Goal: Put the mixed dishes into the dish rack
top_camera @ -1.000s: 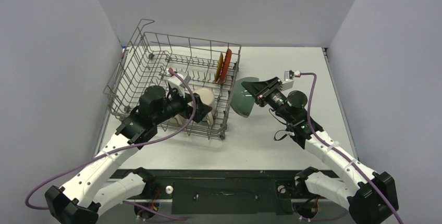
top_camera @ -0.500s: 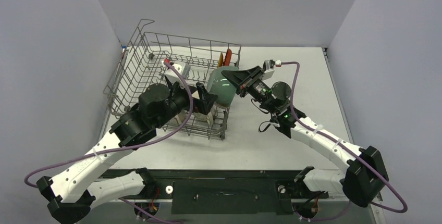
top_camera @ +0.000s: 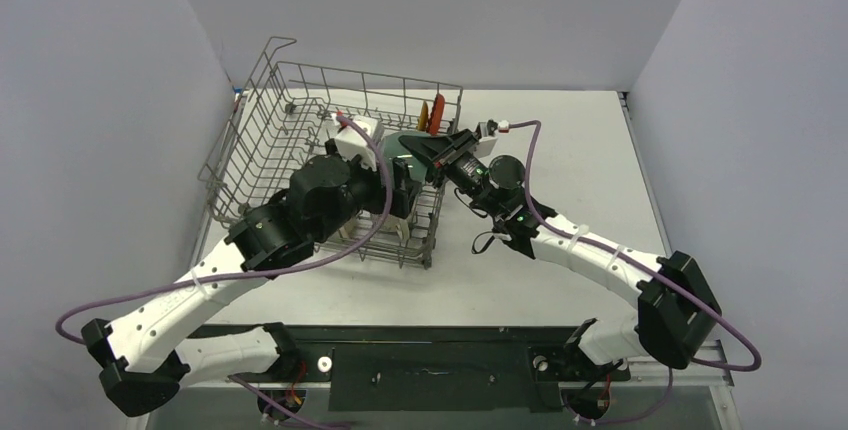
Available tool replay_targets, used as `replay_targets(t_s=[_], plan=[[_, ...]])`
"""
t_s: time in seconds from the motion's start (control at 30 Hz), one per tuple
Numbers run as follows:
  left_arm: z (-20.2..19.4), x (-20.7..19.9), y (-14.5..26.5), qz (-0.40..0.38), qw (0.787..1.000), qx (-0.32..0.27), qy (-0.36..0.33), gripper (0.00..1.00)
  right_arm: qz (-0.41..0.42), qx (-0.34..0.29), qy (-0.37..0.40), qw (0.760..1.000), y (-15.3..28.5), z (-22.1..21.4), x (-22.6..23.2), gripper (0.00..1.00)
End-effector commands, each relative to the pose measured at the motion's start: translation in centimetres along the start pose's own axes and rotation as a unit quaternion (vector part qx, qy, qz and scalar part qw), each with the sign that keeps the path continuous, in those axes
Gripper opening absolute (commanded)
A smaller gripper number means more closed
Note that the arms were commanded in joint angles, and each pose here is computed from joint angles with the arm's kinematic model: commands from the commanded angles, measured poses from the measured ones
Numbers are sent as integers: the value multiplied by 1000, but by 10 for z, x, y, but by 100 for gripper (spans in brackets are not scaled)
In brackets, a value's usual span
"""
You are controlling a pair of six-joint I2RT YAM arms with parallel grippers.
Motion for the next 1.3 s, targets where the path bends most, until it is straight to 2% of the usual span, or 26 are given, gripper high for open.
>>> replay_targets(t_s=[0.0,0.23,0.4,0.47,0.6,0.73,0.83,0.93,1.1,1.2,1.27], plan=[[6,-7,2,56,995,-18,-84,96,185,-19,-49,981,4,2,88,0],[-4,-15,5,139,965,-47,-215,97,181,-19,-71,981,-4,-3,88,0],[-13,-15,1,150,954,-31,-257,96,180,-15,-79,980,-11,-7,90,0],[-13,-13,1,162,951,-25,-261,96,183,-10,-81,980,-14,-9,91,0],[-6,-12,3,164,959,-14,-233,96,183,1,-86,979,-19,-14,89,0],[-6,-11,6,123,969,13,-215,98,185,8,-100,978,-22,-16,86,0],[-9,-8,9,85,975,57,-196,100,187,9,-107,976,-24,-16,83,0],[-4,-1,6,78,979,85,-168,99,187,12,-109,976,-25,-18,83,0],[-6,4,2,106,970,114,-187,97,187,10,-116,975,-31,-17,83,0],[-4,4,-1,113,968,122,-189,99,184,13,-122,975,-37,-18,80,0],[-4,6,-2,124,965,125,-194,92,183,15,-125,975,-40,-18,78,0]])
Point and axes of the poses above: each gripper's point midway between its finger pads, its own y axis back along the fingers, its own x axis along the line the jaws close on, z = x × y, the point moved 9 cm from there along y, back along the fingers, and after that the axes turned 7 degrees about y, right-handed, at the moved point
